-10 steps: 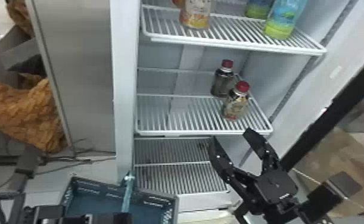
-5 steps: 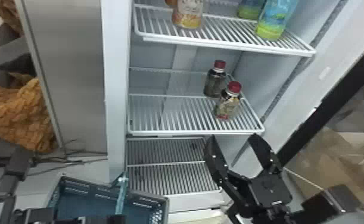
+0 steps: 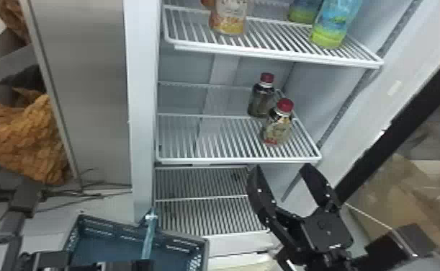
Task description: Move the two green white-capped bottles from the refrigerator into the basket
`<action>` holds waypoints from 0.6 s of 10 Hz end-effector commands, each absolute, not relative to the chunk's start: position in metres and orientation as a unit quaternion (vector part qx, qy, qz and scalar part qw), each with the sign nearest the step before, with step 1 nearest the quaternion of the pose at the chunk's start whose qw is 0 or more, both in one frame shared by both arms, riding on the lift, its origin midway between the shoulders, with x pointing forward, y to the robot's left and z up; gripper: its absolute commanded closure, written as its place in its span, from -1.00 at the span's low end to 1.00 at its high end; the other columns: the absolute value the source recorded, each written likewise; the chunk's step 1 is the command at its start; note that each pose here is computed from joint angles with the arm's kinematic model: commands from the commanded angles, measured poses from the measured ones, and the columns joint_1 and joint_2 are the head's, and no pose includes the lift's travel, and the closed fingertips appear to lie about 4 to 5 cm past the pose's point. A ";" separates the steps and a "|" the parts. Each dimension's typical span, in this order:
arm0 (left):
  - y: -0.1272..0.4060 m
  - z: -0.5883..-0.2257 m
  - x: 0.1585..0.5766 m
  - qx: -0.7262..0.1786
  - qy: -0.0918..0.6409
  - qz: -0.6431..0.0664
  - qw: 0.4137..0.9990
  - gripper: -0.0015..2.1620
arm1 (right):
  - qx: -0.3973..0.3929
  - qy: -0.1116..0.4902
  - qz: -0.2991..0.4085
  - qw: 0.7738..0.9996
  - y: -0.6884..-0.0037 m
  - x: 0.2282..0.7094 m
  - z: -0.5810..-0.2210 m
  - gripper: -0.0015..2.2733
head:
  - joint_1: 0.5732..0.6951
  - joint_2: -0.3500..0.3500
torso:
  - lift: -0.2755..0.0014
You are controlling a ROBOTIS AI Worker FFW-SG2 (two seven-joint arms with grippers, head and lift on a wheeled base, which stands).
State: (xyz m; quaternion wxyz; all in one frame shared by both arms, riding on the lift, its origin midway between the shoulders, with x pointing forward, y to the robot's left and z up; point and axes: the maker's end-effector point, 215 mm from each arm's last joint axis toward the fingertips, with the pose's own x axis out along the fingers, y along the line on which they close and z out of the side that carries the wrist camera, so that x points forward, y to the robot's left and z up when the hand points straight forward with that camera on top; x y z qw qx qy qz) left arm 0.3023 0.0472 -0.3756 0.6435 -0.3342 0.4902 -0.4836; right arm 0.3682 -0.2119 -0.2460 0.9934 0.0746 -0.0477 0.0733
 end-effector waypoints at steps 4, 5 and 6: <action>0.047 -0.375 0.302 -0.336 0.490 -0.484 0.642 0.07 | 0.077 -0.046 0.074 0.993 -0.211 0.368 -0.247 -0.94 | 1.00 -0.80 | -0.91; 0.047 -0.375 0.302 -0.335 0.490 -0.484 0.643 0.07 | 0.077 -0.046 0.074 0.993 -0.211 0.368 -0.247 -0.94 | 1.00 -0.80 | -0.91; 0.047 -0.374 0.302 -0.335 0.490 -0.485 0.642 0.07 | 0.077 -0.048 0.075 0.993 -0.211 0.368 -0.246 -0.94 | 1.00 -0.80 | -0.91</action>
